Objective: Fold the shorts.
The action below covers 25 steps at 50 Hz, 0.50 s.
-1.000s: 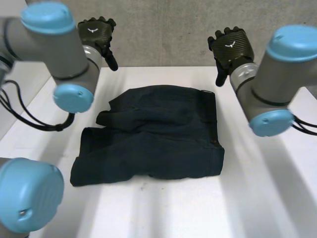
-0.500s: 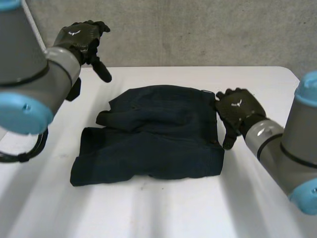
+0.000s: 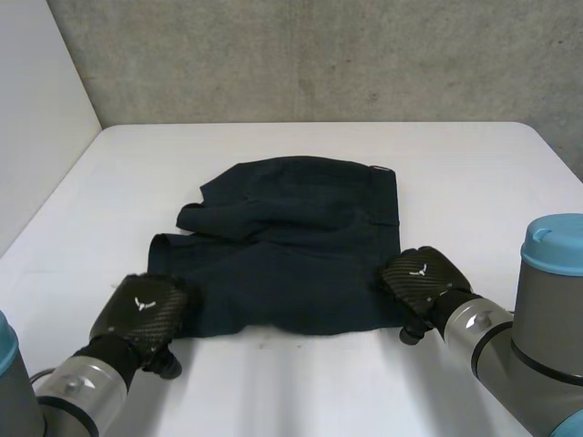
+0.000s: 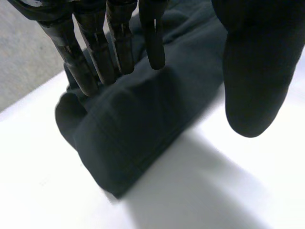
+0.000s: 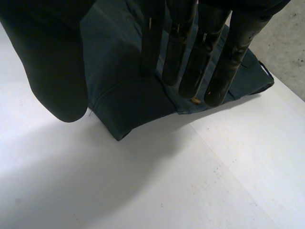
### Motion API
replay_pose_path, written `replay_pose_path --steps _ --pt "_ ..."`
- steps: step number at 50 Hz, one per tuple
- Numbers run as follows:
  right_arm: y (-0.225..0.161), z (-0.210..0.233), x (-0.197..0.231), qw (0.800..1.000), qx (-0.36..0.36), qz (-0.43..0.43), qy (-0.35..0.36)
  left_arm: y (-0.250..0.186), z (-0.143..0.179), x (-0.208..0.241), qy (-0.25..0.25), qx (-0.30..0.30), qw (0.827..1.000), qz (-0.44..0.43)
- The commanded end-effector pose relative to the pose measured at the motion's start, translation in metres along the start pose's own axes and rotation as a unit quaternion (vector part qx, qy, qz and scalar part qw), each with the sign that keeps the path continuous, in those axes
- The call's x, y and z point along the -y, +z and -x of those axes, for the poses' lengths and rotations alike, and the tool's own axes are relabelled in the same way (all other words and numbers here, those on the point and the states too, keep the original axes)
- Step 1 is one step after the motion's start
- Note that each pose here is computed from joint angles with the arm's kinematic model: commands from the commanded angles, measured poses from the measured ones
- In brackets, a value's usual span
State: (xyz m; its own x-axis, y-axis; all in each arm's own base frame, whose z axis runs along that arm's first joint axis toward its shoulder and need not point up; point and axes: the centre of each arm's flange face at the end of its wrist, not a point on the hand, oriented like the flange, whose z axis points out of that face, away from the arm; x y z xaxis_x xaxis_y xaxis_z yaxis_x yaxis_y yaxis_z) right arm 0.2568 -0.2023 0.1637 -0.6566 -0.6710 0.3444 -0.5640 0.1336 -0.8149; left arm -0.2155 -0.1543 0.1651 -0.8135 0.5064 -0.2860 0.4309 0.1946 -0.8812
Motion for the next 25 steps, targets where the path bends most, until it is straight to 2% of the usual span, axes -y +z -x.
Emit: replay_pose_path --steps 1,11,17,25 --pt "0.005 -0.003 0.003 1.000 -0.016 -0.020 0.007 0.009 0.010 -0.007 -0.018 -0.005 1.000 0.008" --pt "-0.004 -0.008 0.015 0.998 -0.025 -0.051 0.026 0.038 0.032 -0.006 -0.010 0.040 0.999 -0.019" --pt "-0.010 -0.006 0.016 0.998 -0.025 -0.051 0.021 0.049 0.033 -0.014 0.013 0.039 0.999 0.000" --pt "-0.044 -0.006 0.036 0.999 -0.006 -0.049 0.015 0.054 0.032 -0.021 0.044 0.035 0.998 0.012"
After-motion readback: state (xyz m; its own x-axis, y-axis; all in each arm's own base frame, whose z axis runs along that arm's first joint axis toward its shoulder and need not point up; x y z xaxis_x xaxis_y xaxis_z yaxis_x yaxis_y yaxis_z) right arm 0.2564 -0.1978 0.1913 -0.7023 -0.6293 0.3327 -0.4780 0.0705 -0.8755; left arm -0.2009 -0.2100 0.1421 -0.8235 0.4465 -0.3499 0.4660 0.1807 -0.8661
